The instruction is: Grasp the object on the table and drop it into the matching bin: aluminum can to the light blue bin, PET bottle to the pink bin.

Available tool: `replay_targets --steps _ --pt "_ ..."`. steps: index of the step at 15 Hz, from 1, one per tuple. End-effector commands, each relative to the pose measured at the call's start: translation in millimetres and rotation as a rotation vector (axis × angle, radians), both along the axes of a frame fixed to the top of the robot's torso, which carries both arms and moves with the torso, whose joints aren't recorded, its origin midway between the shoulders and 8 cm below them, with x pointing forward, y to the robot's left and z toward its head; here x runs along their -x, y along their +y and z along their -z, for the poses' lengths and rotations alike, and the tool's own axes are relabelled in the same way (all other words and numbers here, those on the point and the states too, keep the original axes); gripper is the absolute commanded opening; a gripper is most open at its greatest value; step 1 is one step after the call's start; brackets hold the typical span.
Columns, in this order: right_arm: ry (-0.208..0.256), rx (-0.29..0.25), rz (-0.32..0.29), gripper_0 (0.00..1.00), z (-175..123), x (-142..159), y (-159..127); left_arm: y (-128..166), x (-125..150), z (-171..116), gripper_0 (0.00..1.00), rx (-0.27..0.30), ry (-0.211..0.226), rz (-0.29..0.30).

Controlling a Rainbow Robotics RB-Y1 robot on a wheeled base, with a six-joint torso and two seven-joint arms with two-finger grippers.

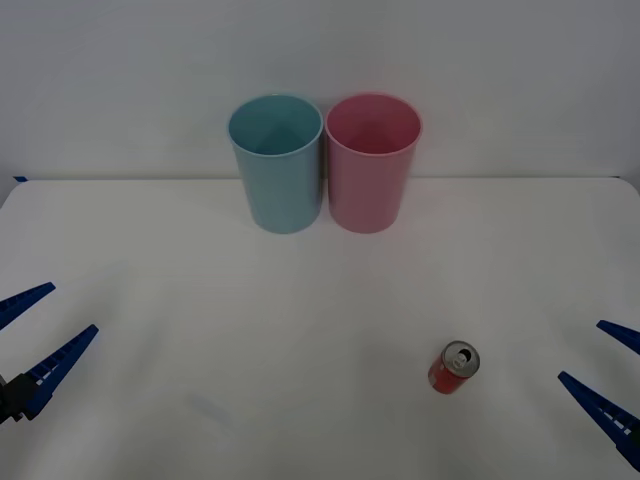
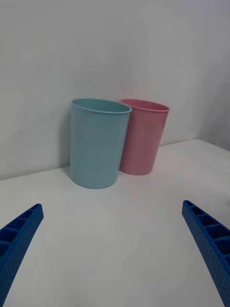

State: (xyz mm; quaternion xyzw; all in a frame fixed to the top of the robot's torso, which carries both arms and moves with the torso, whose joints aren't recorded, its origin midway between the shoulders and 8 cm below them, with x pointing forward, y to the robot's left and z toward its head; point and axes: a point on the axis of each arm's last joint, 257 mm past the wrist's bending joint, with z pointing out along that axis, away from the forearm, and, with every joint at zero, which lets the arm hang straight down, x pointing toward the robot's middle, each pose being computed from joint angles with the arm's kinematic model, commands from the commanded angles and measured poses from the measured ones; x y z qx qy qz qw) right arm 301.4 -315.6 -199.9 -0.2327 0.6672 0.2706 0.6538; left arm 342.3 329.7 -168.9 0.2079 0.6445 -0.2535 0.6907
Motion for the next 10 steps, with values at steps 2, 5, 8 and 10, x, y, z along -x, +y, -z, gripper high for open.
replay_targets --steps 2,5,8,10 --pt "-0.028 0.091 -0.006 1.00 19.3 8.7 -2.0 0.0 0.0 0.0 1.00 0.000 0.000 0.000" --pt "-0.010 0.137 -0.030 1.00 44.4 15.5 -5.7 0.0 0.0 0.0 1.00 0.000 0.000 0.000" --pt "0.039 0.140 -0.050 1.00 66.6 20.9 -4.1 0.0 0.0 0.0 1.00 0.000 0.000 0.000" --pt "0.058 0.142 -0.057 1.00 79.0 20.9 -2.8 0.0 0.0 0.0 1.00 0.000 0.000 0.000"
